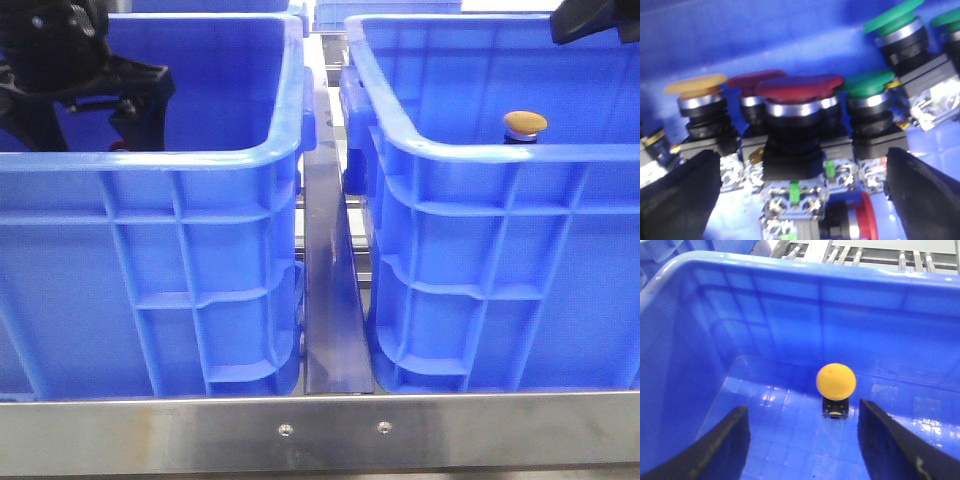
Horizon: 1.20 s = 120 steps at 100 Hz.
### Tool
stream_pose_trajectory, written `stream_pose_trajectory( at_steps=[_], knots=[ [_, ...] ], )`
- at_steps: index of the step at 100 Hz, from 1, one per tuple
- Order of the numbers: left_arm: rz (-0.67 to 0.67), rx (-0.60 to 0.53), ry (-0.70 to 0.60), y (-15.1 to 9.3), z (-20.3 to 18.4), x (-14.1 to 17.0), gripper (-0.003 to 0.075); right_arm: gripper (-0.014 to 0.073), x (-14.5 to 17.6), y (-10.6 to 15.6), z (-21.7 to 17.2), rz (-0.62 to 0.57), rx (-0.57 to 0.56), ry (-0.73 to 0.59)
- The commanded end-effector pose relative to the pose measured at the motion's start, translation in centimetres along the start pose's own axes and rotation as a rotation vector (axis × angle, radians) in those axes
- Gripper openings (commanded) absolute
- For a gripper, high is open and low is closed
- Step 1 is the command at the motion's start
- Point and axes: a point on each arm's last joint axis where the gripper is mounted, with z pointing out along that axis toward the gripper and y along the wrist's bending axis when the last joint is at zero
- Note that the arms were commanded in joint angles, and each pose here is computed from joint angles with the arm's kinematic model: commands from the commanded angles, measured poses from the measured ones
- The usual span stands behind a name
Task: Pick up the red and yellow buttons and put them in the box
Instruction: 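Reach the left gripper into the button crate and grasp a red-capped button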
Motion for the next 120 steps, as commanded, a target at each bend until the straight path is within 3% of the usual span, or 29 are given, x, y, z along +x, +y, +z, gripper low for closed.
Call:
stream_pose_trajectory(
  at_steps=[1,20,28,35,47,59,93,120],
  knots=[
    [-0.022,0.013,-0.071,0.0,-1.5,-1.0,0.0619,0.0489,-1.2,0.0,-0.7,-0.002,0.007,-0.048],
    [-0.022,0.009,-0.032,0.0,-0.5,-0.8,0.0617,0.0489,-1.2,0.0,-0.7,-0.002,0.007,-0.048],
    [-0.022,0.010,-0.038,0.0,-0.5,-0.8,0.0570,0.0489,-1.2,0.0,-0.7,-0.002,0.007,-0.048],
    [-0.022,0.011,-0.040,0.0,-0.5,-0.8,0.0460,0.0489,-1.2,0.0,-0.7,-0.002,0.007,-0.048],
    [-0.021,0.009,-0.042,0.0,-0.6,-0.8,0.0206,0.0489,-1.2,0.0,-0.7,-0.002,0.007,-0.048],
    [-0.022,0.012,-0.065,0.0,-1.2,-1.0,0.0069,0.0489,-1.2,0.0,-0.7,-0.002,0.007,-0.048],
    [-0.047,0.065,-0.177,-0.2,-5.8,-0.7,0.0061,0.0489,-1.2,0.0,-0.7,-0.002,0.007,-0.048],
    [0.074,0.149,-0.300,-3.2,-11.1,1.1,0.0061,0.0489,-1.2,0.0,-0.7,-0.002,0.007,-0.048]
  ],
)
